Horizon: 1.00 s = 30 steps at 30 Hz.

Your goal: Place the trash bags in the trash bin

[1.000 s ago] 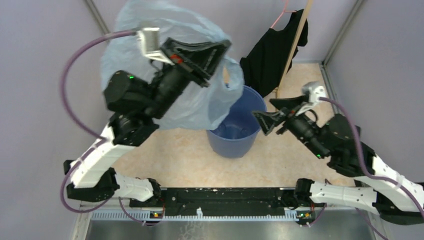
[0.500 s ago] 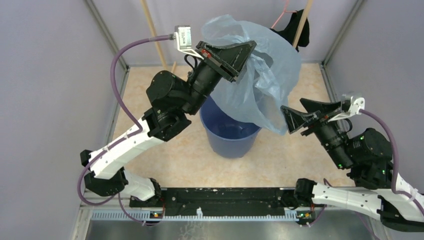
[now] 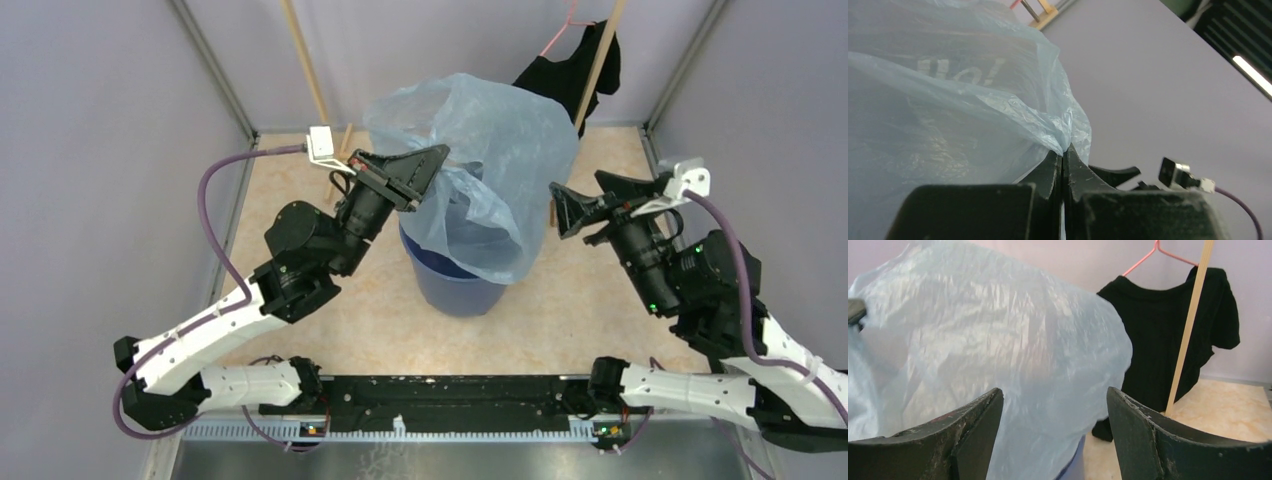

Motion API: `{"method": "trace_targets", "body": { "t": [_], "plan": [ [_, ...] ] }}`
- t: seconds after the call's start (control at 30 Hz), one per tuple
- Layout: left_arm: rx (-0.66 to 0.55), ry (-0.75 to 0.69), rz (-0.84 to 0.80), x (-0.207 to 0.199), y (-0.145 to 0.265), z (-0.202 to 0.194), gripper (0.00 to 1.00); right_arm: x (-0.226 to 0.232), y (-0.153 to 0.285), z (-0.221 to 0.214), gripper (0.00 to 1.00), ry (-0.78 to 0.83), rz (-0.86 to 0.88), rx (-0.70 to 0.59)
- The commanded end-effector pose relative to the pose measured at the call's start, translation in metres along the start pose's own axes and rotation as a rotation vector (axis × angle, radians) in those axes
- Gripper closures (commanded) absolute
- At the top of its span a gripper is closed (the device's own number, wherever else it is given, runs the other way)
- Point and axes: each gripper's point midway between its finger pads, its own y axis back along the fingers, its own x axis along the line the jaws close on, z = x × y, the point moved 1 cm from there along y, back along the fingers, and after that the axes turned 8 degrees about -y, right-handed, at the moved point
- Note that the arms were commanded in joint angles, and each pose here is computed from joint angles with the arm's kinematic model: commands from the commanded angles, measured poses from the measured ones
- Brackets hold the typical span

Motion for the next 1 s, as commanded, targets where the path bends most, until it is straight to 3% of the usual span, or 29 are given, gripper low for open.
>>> {"method": "trace_targets", "body": {
  "t": [0.0, 0.17, 0.23, 0.37, 0.53, 0.7, 0.97],
  "plan": [
    [0.098, 0.129, -0.182, -0.036, 0.017, -0.005, 1.00, 0.012, -0.020, 0.029, 0.25, 0.014, -0.051, -0.051],
    [0.274, 0.149, -0.490, -0.095, 0.043, -0.014, 1.00, 0.028, -0.040, 0.039, 0.24, 0.046, -0.077, -0.028],
    [0.310, 0.164, -0.532, -0.099, 0.052, -0.019, 1.00, 0.033, -0.044, 0.047, 0.24, 0.035, -0.071, -0.037],
    [0.335, 0.202, -0.440, -0.068, 0.063, -0.036, 1.00, 0.038, -0.049, 0.058, 0.24, 0.018, -0.078, -0.047],
    [0.282, 0.172, -0.289, -0.031, 0.074, -0.030, 1.00, 0.038, -0.075, 0.061, 0.25, -0.024, -0.098, -0.023],
    [0.228, 0.121, -0.172, -0.005, 0.082, -0.018, 1.00, 0.046, -0.146, 0.037, 0.26, -0.126, 0.056, 0.162],
    [0.212, -0.007, -0.043, 0.016, 0.085, -0.004, 1.00, 0.076, -0.214, -0.057, 0.23, -0.120, 0.178, 0.441]
  ]
}}
